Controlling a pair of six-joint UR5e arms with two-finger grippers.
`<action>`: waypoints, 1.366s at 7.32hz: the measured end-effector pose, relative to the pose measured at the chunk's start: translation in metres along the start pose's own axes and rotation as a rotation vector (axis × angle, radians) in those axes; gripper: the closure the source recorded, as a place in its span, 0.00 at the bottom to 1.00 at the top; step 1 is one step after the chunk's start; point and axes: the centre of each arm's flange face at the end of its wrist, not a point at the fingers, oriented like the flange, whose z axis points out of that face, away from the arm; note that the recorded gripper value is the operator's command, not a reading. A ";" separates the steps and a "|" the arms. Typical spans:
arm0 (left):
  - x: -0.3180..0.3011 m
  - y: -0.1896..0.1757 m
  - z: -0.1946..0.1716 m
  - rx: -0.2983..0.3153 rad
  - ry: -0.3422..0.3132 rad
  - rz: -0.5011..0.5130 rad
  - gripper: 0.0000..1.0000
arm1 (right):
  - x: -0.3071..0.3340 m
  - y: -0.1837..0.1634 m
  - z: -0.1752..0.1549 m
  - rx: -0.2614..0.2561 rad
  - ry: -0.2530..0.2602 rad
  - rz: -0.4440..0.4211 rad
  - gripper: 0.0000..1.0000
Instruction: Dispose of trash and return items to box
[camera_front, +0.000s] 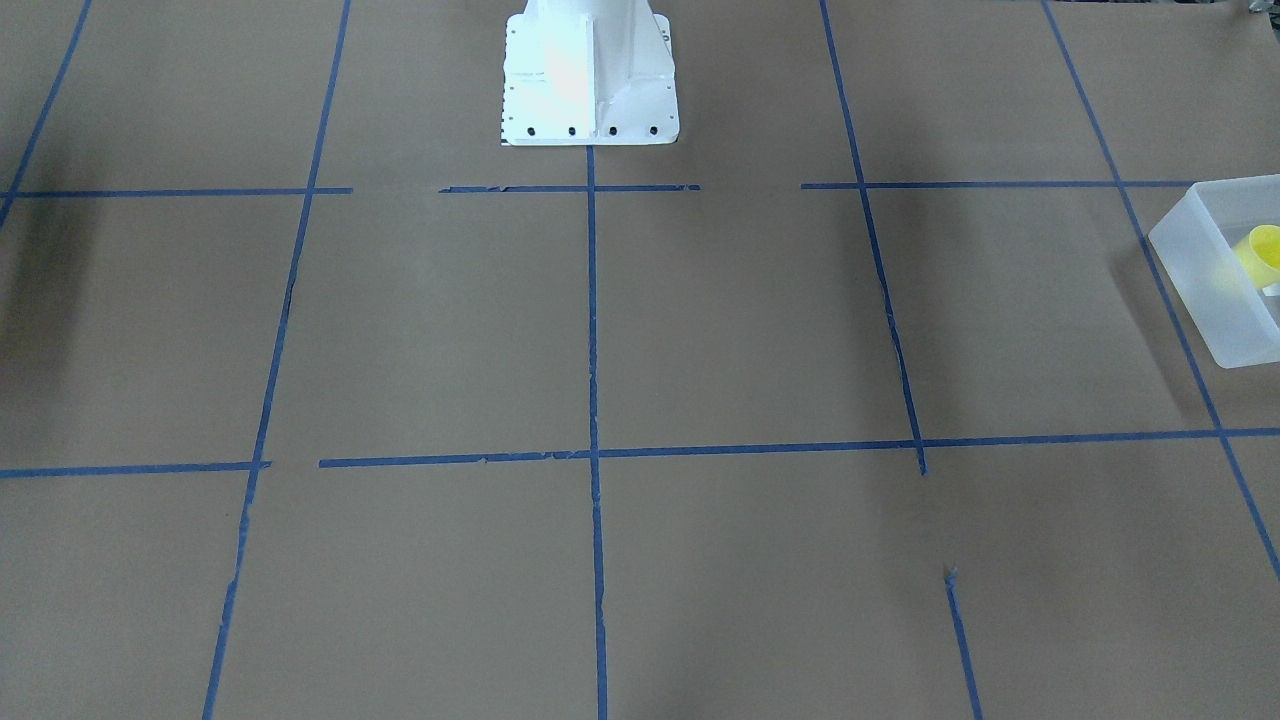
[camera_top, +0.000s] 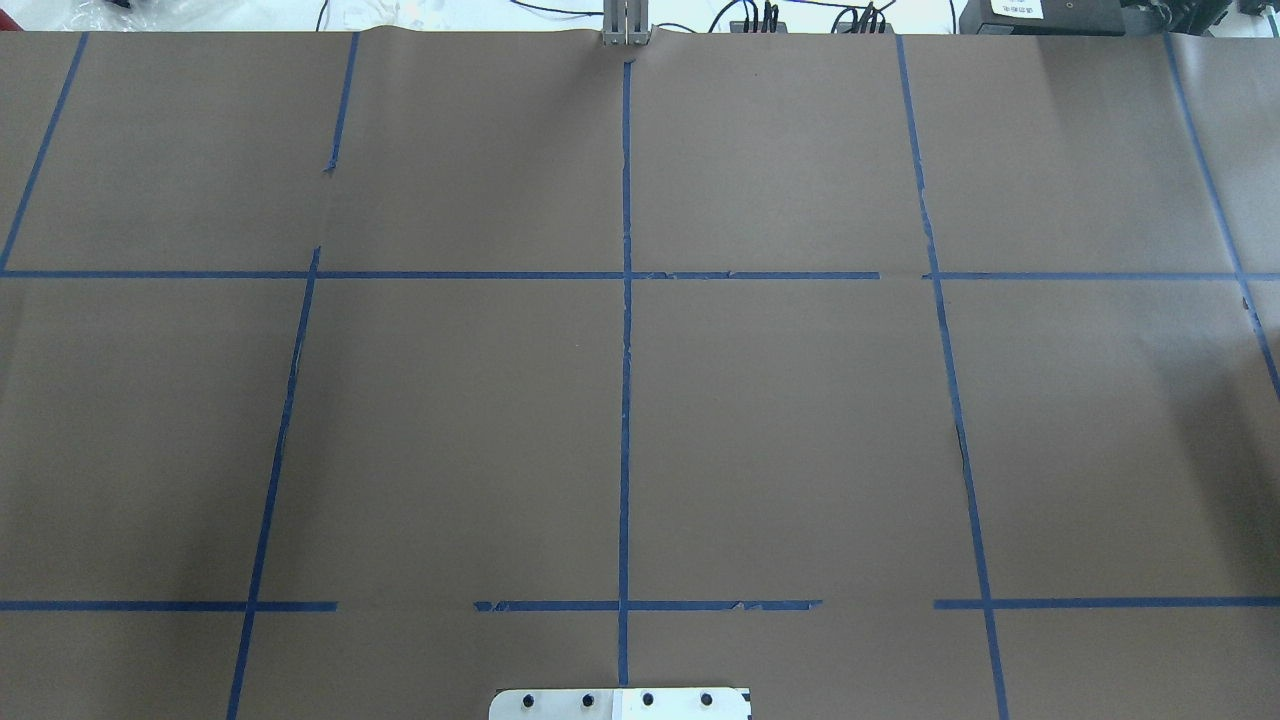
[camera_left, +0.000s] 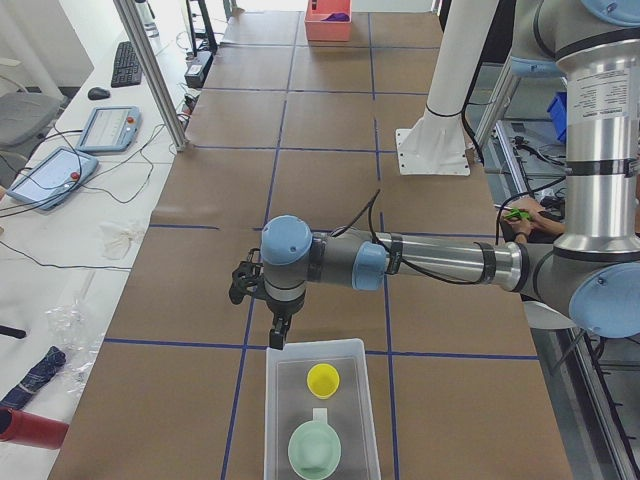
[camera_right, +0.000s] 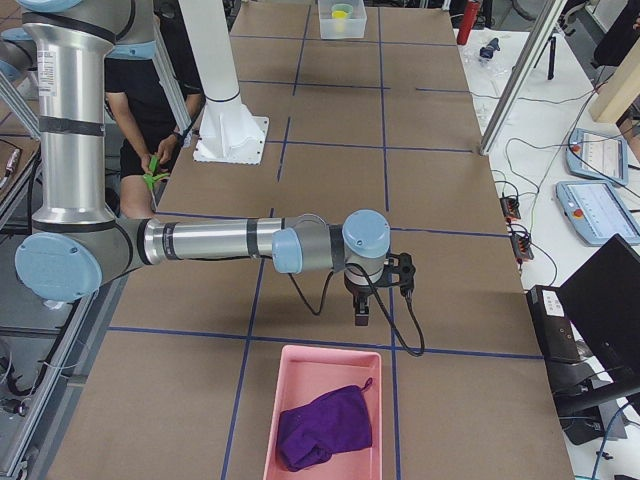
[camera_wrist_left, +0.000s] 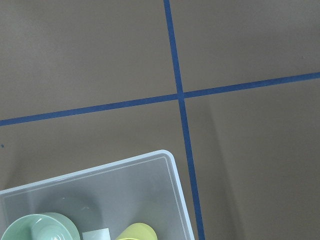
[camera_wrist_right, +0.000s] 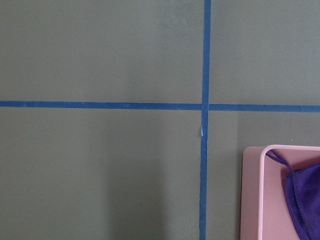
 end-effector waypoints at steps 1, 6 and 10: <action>0.000 0.000 0.000 0.001 0.000 0.000 0.00 | 0.005 0.002 0.000 0.000 0.000 0.010 0.00; 0.002 -0.004 -0.002 0.006 -0.001 0.005 0.00 | 0.011 0.006 -0.001 0.001 -0.001 0.023 0.00; 0.002 -0.005 -0.002 0.008 0.001 0.007 0.00 | 0.011 0.006 -0.002 0.004 -0.001 0.024 0.00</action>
